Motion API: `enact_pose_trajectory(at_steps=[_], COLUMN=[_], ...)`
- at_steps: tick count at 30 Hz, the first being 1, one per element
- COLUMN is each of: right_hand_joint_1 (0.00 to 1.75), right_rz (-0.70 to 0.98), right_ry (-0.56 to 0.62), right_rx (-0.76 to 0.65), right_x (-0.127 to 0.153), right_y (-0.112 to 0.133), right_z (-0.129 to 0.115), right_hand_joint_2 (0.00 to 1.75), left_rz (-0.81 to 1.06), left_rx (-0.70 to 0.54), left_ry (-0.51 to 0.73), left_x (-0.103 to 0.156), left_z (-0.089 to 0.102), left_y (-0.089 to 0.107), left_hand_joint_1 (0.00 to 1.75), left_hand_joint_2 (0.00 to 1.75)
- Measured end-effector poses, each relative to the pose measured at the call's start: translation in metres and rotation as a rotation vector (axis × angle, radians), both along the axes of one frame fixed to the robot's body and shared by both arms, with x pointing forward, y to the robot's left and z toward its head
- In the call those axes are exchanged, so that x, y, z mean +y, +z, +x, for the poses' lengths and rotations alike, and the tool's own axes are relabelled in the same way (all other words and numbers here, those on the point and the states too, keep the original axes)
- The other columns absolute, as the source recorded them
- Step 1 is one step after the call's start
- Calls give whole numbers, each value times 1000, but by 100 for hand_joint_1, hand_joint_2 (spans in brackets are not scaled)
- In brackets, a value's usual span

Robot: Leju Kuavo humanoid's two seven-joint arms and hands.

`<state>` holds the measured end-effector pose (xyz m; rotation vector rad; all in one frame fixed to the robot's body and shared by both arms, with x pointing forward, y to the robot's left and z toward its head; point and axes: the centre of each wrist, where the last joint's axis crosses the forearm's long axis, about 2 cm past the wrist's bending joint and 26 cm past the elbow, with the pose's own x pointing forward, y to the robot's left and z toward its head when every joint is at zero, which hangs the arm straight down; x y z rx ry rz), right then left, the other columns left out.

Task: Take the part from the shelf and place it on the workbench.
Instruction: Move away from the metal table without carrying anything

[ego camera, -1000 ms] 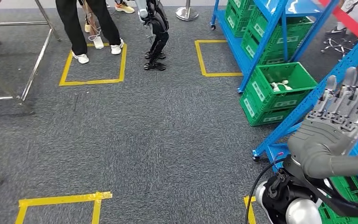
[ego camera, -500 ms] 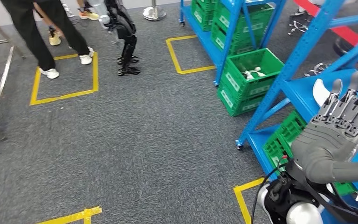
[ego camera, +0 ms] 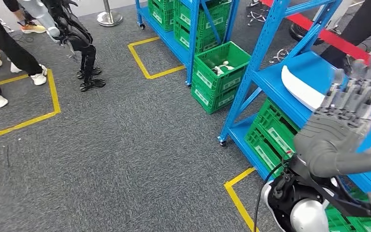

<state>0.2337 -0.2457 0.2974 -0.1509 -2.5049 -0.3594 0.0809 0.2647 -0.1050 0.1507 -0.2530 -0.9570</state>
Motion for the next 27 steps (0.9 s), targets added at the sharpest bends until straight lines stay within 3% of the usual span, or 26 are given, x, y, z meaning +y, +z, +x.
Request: enact_pose_trajectory(at_steps=[27], right_hand_joint_1=[0], right_rz=[-24], right_ry=[1], right_rx=[-26], right_x=[3], right_y=[12], right_z=[5], right_hand_joint_2=[0], left_rz=[-24], left_rx=[-5], left_ry=[-37], left_x=[-9], left_z=[2], left_y=[1], left_hand_joint_1=[0], left_hand_joint_2=[0])
